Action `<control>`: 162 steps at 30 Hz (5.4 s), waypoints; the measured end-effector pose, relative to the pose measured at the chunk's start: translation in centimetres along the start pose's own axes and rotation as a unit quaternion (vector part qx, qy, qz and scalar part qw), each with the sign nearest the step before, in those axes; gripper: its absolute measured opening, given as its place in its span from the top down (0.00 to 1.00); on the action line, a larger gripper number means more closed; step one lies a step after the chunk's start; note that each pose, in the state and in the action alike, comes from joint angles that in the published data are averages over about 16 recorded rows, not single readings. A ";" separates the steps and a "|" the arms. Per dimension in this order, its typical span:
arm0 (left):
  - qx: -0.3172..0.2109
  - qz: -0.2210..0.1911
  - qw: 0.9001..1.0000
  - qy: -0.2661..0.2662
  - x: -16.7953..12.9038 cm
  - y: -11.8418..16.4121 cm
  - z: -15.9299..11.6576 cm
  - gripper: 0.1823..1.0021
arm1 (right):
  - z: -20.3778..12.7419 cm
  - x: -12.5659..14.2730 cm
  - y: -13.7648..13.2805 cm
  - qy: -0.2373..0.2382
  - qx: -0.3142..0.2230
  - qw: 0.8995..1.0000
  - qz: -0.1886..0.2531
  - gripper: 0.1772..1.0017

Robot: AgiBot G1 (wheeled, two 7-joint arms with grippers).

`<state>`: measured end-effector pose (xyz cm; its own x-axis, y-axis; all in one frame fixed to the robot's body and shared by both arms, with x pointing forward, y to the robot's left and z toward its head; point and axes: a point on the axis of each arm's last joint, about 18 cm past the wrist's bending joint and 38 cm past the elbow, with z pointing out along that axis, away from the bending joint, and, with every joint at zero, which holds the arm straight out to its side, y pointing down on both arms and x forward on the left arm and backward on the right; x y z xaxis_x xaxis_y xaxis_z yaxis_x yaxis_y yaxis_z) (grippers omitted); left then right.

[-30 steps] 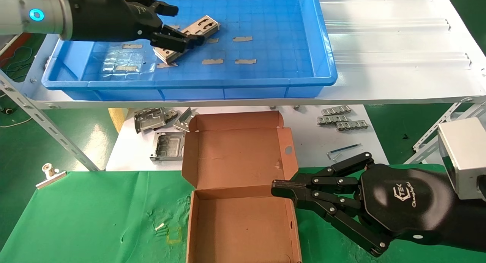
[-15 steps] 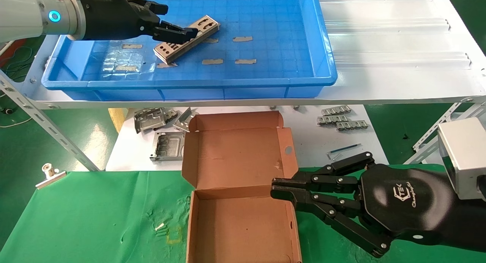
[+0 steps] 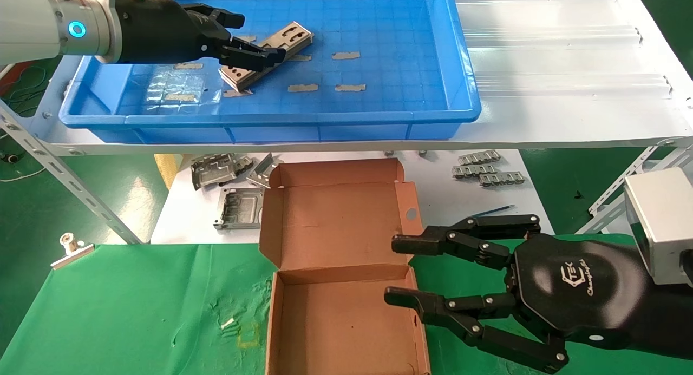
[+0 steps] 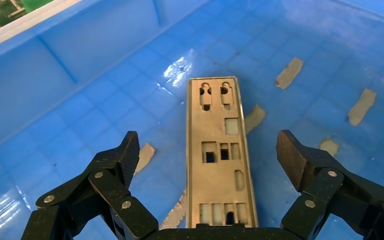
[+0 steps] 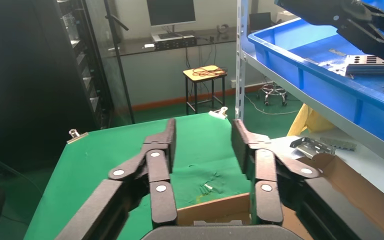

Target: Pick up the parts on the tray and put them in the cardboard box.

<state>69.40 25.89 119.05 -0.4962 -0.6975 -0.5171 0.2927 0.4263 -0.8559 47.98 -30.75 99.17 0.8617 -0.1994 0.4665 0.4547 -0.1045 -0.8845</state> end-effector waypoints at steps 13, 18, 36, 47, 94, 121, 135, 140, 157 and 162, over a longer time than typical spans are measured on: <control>-0.011 0.006 1.000 0.000 0.3 0.1 0.4 0.09 | 0.0 0.0 0.0 0.000 0.000 1.000 0.000 0.37; -0.012 0.006 1.000 0.000 0.3 0.0 0.5 0.17 | 0.0 0.0 0.0 0.000 0.000 1.000 0.000 0.23; -0.011 0.007 1.000 0.003 0.5 -0.5 0.7 0.60 | 0.0 0.0 0.0 0.000 0.000 1.000 0.000 0.01; 0.010 0.017 1.000 -0.001 -0.1 -2.3 -0.4 0.67 | 0.0 0.0 0.0 0.000 0.000 1.000 0.000 0.00; 0.033 0.143 0.931 0.333 15.0 9.3 -6.8 0.68 | 0.0 0.0 0.0 0.000 0.000 1.000 0.000 0.00; 0.004 0.203 0.926 0.318 21.8 22.9 3.7 0.68 | 0.0 0.0 0.0 0.000 0.000 1.000 0.000 0.00; -0.014 0.156 0.935 0.318 22.1 23.6 4.6 0.61 | 0.0 0.0 0.0 0.000 0.000 1.000 0.000 0.00; -0.012 0.129 0.937 0.324 22.0 23.0 4.3 0.53 | 0.0 0.0 0.0 0.000 0.000 1.000 0.000 0.00; 0.057 0.046 0.926 0.371 21.3 19.4 0.7 0.17 | 0.0 0.0 0.0 0.000 0.000 1.000 0.000 0.00; 0.071 0.035 0.925 0.371 21.0 18.9 0.1 0.09 | 0.0 0.0 0.0 0.000 0.000 1.000 0.000 0.00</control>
<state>64.60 19.29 92.00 -0.8814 -0.0603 -0.4686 0.4236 0.3381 -0.8404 47.98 -30.76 99.18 0.8617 -0.1999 0.4664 0.4546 -0.1044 -0.8846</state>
